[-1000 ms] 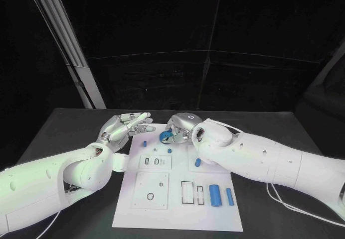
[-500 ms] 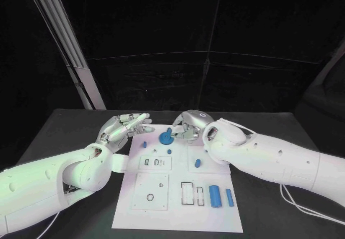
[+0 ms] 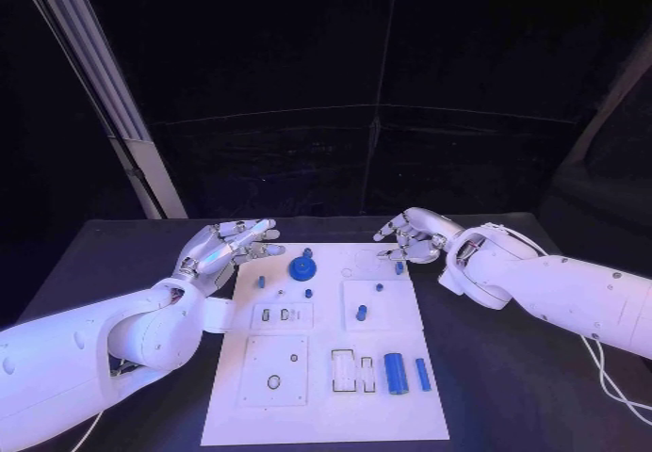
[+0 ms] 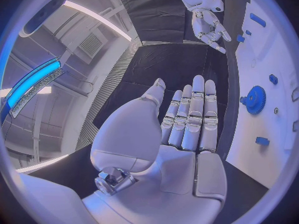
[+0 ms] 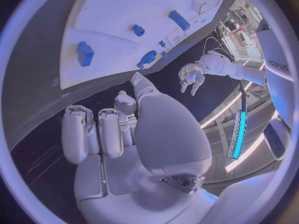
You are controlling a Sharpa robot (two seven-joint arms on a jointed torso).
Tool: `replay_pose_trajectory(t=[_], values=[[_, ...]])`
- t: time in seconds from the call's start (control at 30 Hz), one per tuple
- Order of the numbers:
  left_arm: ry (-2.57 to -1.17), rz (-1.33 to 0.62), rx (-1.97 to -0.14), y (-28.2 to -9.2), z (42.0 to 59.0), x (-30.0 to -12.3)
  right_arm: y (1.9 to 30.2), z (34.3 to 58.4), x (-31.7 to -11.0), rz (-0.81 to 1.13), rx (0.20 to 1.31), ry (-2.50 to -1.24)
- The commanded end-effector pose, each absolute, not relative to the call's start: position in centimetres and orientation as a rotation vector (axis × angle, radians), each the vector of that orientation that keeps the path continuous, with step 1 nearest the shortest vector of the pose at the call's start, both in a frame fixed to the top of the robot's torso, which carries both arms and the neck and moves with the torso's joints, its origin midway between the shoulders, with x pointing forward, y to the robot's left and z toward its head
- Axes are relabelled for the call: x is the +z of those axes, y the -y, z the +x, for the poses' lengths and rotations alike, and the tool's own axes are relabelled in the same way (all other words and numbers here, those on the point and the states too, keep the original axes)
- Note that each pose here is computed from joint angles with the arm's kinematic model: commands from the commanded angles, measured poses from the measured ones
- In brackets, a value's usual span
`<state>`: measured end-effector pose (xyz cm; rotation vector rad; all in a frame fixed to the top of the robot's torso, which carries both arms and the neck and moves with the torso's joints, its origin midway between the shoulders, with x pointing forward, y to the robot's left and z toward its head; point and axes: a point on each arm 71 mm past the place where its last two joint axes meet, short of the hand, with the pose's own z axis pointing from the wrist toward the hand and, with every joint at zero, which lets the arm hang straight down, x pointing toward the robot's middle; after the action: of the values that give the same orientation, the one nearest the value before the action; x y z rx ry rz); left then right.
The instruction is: Assemble the parts on the task board
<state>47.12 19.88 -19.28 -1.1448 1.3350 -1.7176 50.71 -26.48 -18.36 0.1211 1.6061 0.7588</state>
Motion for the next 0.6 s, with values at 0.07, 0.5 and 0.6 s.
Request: replay_pose_trajectory(t=[0.07,0.5,0.6], values=[[-1.332,-1.141,-1.741,-19.7,47.1,-19.2,28.3,50.6,-19.1,0.225,0.864,-1.607],[-1.341,-1.154,-1.726,-19.9,47.1,-19.8,31.0,50.0,-21.5,0.267,0.814,-1.648],[-1.341,-1.155,-1.724,-20.0,47.1,-19.8,31.2,50.0,-21.7,0.267,0.808,-1.651]])
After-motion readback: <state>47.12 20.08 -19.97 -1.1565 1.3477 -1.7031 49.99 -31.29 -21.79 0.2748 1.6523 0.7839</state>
